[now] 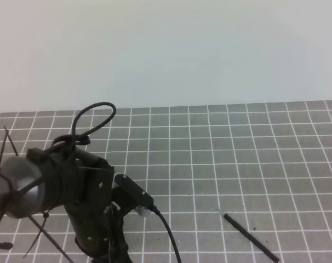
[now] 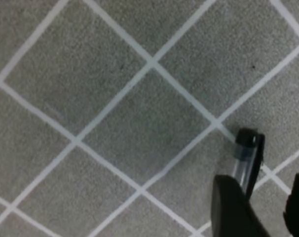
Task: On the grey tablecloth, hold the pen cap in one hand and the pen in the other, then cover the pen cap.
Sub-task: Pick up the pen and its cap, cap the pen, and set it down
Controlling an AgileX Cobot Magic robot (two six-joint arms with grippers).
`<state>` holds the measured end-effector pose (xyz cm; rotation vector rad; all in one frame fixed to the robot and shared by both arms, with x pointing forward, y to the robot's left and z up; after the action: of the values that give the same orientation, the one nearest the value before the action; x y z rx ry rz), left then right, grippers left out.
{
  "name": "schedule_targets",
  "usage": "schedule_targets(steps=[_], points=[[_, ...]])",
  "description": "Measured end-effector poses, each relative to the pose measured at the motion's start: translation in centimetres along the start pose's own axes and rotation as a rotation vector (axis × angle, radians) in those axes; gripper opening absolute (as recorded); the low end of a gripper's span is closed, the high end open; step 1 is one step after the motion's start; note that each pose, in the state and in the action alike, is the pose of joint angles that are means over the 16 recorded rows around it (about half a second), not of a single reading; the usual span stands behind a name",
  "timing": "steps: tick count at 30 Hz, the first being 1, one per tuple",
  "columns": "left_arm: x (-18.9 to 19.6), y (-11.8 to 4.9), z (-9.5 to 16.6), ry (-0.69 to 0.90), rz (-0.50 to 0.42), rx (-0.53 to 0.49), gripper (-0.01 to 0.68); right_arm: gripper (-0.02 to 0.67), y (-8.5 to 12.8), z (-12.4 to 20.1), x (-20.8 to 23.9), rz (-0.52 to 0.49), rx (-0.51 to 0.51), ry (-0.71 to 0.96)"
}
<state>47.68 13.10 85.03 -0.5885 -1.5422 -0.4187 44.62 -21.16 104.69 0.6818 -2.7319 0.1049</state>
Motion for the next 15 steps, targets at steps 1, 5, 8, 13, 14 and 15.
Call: schedule_targets(steps=[1, 5, 8, 13, 14, 15], points=[[-0.2, 0.0, -0.1, 0.001, 0.0, 0.001, 0.235, 0.008, 0.0, 0.0, 0.0, 0.0, 0.0, 0.0], [-0.9, 0.1, -0.2, 0.009, 0.001, 0.006, 0.235, 0.008, 0.0, 0.0, 0.0, 0.0, 0.0, 0.0], [-1.4, 0.1, -0.2, 0.019, 0.003, 0.01, 0.235, 0.008, 0.0, 0.0, 0.0, 0.0, 0.0, 0.0], [-2.1, 0.2, -0.3, 0.033, 0.006, 0.014, 0.234, 0.008, 0.0, 0.0, 0.0, 0.0, 0.0, 0.0], [-2.2, 0.2, -0.3, 0.035, 0.006, 0.015, 0.232, 0.008, 0.0, 0.0, 0.0, 0.0, 0.0, 0.0], [-2.3, 0.2, -0.3, 0.037, 0.007, 0.016, 0.229, 0.008, 0.0, 0.0, 0.0, 0.0, 0.0, 0.0]])
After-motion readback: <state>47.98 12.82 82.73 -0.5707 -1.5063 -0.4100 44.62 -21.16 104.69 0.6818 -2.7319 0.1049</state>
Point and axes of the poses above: a point on each arm's last joint axis where the gripper is mounted, x pointing back along that axis away from the gripper, y along the wrist's bending axis when the last joint is at zero, z = x × y, the point moved 10 cm from there along -x, pointing out along that axis toward the gripper, and after that the axes turned 8 degrees about x, right-handed, at the moved point
